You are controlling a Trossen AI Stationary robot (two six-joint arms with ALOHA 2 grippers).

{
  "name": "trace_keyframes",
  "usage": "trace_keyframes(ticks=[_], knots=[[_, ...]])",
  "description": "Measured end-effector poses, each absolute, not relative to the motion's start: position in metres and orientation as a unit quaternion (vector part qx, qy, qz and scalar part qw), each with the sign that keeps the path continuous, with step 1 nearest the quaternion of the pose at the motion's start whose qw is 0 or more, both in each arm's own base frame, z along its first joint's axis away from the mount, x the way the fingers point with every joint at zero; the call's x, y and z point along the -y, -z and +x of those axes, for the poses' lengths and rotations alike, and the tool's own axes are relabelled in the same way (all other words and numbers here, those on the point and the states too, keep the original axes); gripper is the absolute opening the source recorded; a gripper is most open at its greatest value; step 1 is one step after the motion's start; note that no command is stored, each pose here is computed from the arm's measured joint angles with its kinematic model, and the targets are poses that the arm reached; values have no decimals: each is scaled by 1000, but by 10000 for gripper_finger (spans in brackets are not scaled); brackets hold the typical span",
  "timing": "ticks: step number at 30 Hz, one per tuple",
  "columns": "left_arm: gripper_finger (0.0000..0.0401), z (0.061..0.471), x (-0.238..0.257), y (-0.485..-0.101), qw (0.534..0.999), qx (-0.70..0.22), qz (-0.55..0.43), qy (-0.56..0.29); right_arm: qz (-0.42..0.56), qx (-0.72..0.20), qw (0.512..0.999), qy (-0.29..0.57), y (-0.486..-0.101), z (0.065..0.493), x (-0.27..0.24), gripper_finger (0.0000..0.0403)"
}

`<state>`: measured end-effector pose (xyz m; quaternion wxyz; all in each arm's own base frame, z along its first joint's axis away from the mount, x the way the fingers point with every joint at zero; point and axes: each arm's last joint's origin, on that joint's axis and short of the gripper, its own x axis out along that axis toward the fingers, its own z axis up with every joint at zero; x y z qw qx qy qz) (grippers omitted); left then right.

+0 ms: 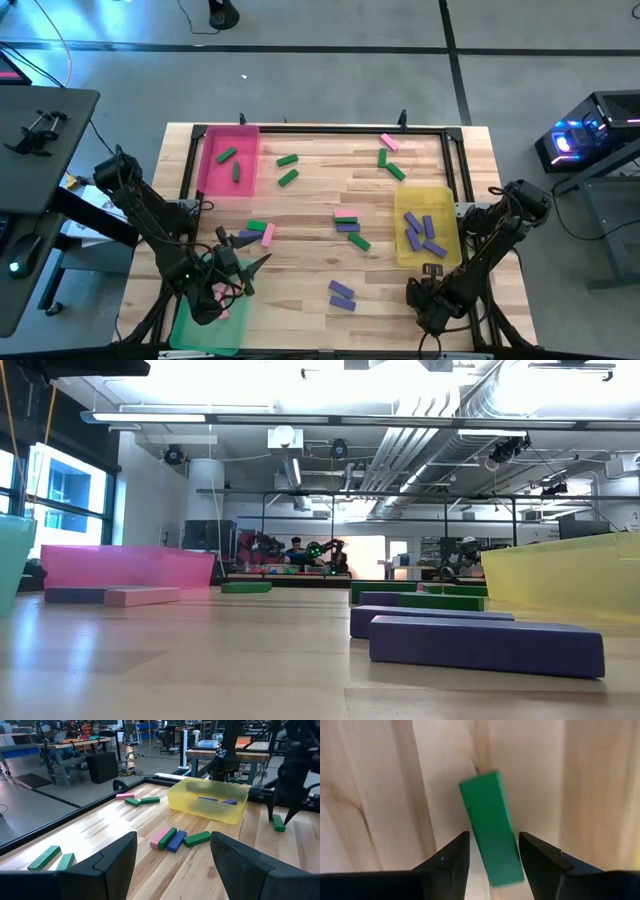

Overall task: Sort blocks
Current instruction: Put the green block into the pink bin

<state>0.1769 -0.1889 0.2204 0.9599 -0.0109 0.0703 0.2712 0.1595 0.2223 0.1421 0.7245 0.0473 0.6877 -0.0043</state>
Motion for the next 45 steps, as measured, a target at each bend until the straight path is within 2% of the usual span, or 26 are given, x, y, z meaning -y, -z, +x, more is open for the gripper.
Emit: trace_keyframes(ticks=[5, 10, 12, 15, 19, 23, 25, 28, 31, 35, 41, 45], knots=[[243, 177, 189, -220, 960, -72, -14, -269, 52, -677, 734, -20, -129, 156, -217, 149], [243, 179, 192, -217, 960, -71, 4, -272, 63, -658, 750, 9, -127, 156, -216, 86], [243, 182, 196, -211, 957, -64, 36, -281, 67, -630, 773, 6, -128, 159, -218, 69], [243, 191, 203, -198, 951, -57, 71, -296, 66, -538, 840, -1, -129, 172, -226, 69], [243, 209, 211, -178, 948, -79, 97, -294, 14, -370, 929, 5, -141, 196, -232, 69], [243, 238, 217, -170, 962, -142, 104, -207, -43, -252, 967, 7, -160, 226, -228, 69], [243, 256, 219, -172, 976, -146, 102, -125, -62, -208, 976, 4, -169, 241, -223, 69], [243, 278, 219, -180, 989, -90, 113, -42, -82, -143, 986, -32, -186, 259, -217, 69], [243, 292, 213, -188, 991, -27, 131, -12, -115, -78, 989, -56, -200, 269, -214, 69], [243, 304, 200, -199, 993, 48, 105, -3, -147, -9, 988, -47, -216, 275, -209, 69], [243, 321, 185, -207, 992, 107, 43, 51, -164, 13, 985, -41, -221, 278, -206, 69], [243, 336, 184, -212, 986, 127, 41, 98, -161, 20, 986, -48, -223, 278, -206, 69]])
